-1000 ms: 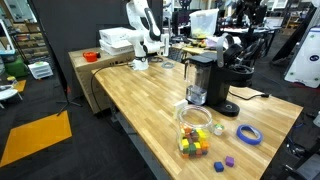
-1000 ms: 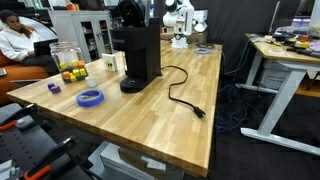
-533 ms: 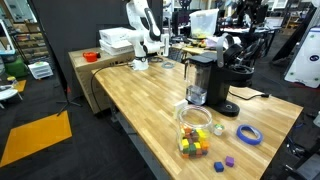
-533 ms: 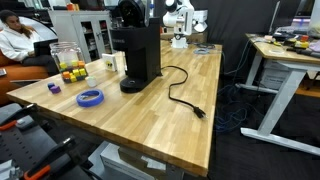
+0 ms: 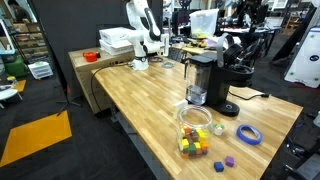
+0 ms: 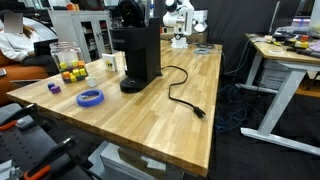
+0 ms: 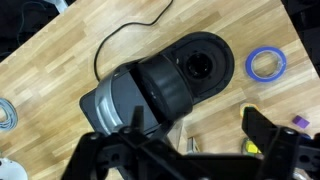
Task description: Open the lid of the coffee maker
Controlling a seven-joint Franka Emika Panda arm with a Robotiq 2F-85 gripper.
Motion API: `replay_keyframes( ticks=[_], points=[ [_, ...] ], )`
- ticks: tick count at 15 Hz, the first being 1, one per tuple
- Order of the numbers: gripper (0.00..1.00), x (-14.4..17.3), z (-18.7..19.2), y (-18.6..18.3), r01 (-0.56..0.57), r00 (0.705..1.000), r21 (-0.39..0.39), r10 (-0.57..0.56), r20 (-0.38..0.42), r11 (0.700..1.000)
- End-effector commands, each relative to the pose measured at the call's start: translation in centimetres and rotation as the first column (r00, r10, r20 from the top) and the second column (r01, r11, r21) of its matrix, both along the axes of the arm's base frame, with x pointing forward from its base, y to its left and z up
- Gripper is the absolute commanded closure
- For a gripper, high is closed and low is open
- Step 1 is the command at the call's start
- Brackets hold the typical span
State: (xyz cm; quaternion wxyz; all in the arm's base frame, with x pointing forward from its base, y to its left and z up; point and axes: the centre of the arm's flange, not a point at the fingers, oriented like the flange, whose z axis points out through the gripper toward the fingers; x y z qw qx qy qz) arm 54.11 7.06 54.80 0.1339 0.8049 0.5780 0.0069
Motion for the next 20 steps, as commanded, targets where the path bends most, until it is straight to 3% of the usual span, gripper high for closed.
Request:
replay_keyframes(
  ticks=[1,9,10,20],
  points=[
    [0.00,0.0,0.0,0.0,0.000,1.000,0.000,0.000,0.000,1.000],
    [0.00,1.4,7.0,0.4,-0.063,0.964,-0.020,0.066,0.258,0.998],
    [0.00,1.1,7.6,0.4,-0.073,0.964,0.006,0.069,0.256,0.997],
    [0.00,1.1,7.5,0.5,-0.053,0.967,-0.002,0.052,0.249,0.999]
  ],
)
